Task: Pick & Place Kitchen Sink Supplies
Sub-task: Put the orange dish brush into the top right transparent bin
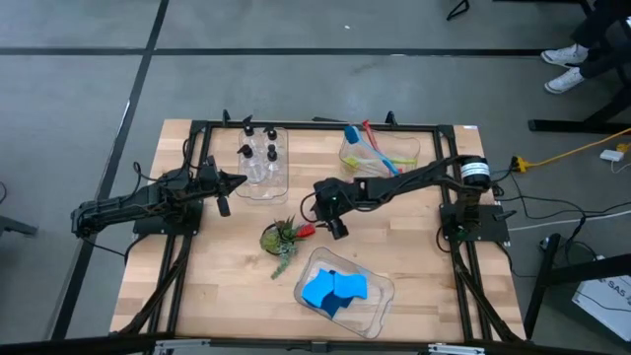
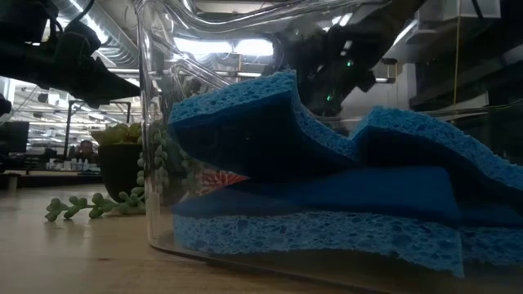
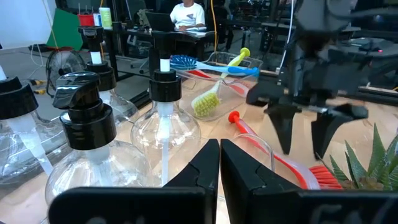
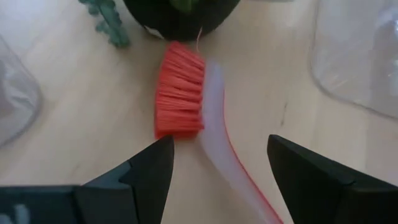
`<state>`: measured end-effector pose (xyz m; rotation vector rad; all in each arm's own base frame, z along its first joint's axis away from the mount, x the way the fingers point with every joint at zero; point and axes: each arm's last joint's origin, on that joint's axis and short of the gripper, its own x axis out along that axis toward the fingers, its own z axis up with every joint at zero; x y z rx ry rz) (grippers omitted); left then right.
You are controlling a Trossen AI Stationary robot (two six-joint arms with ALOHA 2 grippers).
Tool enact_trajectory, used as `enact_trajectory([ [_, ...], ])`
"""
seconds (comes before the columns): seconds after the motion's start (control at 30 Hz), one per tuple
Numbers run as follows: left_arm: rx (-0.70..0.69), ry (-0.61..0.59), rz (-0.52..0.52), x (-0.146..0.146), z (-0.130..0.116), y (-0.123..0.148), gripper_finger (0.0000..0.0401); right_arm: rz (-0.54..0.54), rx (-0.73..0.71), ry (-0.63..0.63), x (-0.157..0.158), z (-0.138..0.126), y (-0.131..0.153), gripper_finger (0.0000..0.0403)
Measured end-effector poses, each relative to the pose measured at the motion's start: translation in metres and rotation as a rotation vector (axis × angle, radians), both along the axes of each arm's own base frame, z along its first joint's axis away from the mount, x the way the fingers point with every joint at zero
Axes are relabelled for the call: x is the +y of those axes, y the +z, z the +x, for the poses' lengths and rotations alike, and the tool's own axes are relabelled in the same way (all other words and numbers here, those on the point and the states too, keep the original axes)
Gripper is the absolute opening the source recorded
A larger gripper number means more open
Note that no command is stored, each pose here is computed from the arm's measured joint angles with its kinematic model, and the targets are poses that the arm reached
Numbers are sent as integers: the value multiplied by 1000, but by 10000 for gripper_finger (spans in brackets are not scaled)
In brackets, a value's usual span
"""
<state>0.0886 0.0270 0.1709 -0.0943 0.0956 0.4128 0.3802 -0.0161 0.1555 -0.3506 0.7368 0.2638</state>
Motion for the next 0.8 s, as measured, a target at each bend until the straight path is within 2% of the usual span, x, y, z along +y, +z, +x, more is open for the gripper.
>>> enact_trajectory([
  [0.2, 0, 0, 0, 0, 0, 0, 13, -75, 55, -72, -3, 4, -23, 256],
  [0.3, 0, 0, 0, 0, 0, 0, 12, -137, 64, -129, -4, 4, -25, 256],
  [0.43, 0, 0, 0, 0, 0, 0, 10, -136, 75, -136, -6, 3, -26, 243],
  [0.57, 0, 0, 0, 0, 0, 0, 13, -116, 99, -124, -5, 2, -27, 193],
  [0.73, 0, 0, 0, 0, 0, 0, 10, -101, 128, -130, -2, 0, -29, 104],
  [0.8, 0, 0, 0, 0, 0, 0, 9, -62, 137, -149, -1, -1, -29, 70],
])
